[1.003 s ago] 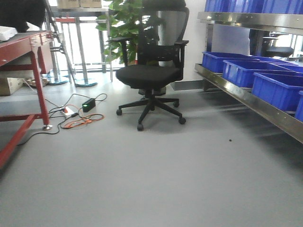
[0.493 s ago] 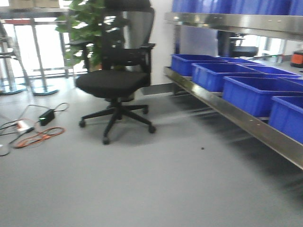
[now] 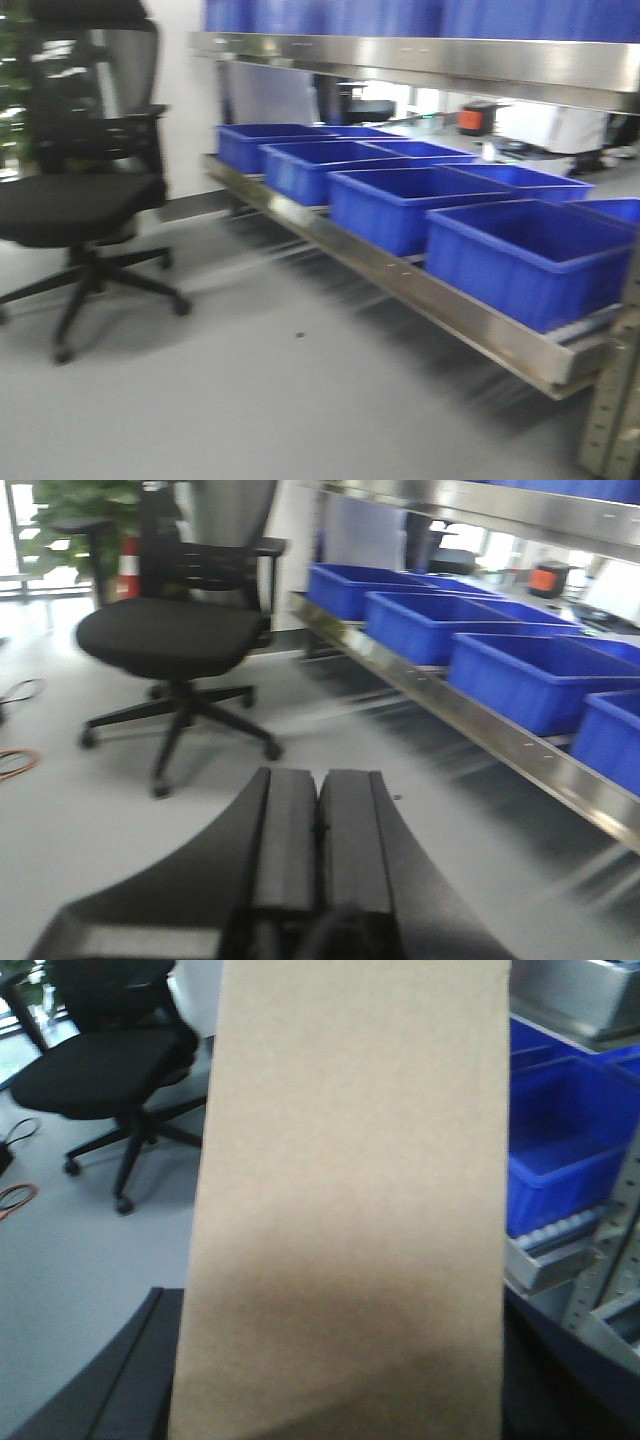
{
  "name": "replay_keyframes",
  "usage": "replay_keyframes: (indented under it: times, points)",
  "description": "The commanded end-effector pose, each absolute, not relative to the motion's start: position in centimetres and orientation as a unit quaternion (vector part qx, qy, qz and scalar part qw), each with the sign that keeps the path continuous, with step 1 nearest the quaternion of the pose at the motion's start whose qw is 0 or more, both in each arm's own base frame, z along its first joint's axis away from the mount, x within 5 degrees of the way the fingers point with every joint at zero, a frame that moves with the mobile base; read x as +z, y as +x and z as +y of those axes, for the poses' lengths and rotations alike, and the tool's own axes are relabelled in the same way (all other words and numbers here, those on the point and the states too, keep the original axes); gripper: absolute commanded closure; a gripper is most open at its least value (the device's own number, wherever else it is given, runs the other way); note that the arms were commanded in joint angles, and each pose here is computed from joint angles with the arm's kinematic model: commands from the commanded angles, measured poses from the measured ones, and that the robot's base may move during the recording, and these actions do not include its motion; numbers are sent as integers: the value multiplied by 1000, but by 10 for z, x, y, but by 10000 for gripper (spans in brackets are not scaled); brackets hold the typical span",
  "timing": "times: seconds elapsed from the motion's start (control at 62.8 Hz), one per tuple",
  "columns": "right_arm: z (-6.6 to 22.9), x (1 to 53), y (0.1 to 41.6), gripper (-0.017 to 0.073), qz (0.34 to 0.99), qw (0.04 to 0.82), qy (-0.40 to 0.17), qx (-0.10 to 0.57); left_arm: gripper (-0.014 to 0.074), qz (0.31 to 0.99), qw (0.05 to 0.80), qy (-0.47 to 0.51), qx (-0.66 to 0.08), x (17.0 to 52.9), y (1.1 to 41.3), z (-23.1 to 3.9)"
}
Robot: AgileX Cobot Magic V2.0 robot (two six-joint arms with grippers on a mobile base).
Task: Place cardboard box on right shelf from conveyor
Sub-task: 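Drive to the steel shelf rack with blue bins, box held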
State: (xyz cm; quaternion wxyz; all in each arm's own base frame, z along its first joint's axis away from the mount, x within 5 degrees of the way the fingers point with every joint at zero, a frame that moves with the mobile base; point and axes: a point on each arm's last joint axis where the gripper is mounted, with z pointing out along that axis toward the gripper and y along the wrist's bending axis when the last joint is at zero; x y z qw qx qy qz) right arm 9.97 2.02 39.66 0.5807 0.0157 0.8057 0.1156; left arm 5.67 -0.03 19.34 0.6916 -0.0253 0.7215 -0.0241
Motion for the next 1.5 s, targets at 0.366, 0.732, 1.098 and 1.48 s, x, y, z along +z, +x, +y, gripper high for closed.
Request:
replay_keyframes:
  times: [0.366,0.732,1.098,1.48]
  points:
    - [20,413,100,323,770,627,6,116,713,686,726,-29,-27,203,56,0]
    - [20,413,100,323,770,627,6,116,713,686,726,-29,-27,203,56,0]
    - [20,413,100,323,770,627,6,116,713,686,726,-29,-27,203,56,0]
    - [20,413,100,323,770,627,6,116,713,686,726,-29,-27,203,56,0]
